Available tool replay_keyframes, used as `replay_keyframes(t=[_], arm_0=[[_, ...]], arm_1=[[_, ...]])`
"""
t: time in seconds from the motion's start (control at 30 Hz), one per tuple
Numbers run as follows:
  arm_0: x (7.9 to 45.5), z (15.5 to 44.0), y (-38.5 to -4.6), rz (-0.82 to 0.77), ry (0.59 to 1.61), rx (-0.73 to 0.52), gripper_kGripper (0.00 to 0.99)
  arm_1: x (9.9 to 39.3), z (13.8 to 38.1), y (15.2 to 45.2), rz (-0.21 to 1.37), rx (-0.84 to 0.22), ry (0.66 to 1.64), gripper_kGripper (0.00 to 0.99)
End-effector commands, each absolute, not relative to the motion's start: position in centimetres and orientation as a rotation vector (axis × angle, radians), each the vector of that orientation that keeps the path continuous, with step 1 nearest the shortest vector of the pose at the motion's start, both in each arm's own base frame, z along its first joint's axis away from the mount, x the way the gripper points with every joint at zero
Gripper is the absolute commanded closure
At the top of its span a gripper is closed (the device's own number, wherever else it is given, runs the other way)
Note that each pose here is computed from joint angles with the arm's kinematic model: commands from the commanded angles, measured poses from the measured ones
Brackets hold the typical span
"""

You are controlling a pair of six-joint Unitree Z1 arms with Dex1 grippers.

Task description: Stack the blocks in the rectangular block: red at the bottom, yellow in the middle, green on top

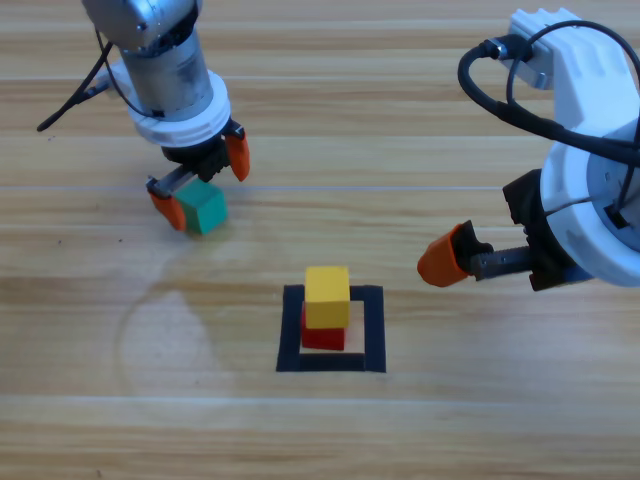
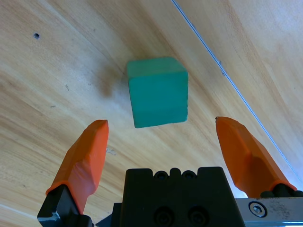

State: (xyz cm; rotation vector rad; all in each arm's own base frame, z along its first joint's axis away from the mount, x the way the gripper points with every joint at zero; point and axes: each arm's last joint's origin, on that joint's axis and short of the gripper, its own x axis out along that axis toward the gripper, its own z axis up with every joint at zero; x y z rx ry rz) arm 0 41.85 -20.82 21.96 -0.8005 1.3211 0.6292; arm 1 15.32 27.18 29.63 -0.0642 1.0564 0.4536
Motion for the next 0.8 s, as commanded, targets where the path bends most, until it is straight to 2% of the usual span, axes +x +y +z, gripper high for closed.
replay_keyframes(t=[0.03,0.5,0.8], arm_0=[[41.9,18.4,-21.8,0.684,1.377,-0.751,0.027],[43.3,16.7,-20.9,0.702,1.381,-0.77,0.028],[44.1,16.9,-20.5,0.689,1.358,-0.795,0.028]], arm_1=[[16.4,27.2,27.7,0.415,-0.092,1.093,0.0],[16.5,27.0,27.8,0.412,-0.094,1.096,0.0],[16.5,27.0,27.8,0.412,-0.094,1.096,0.0]])
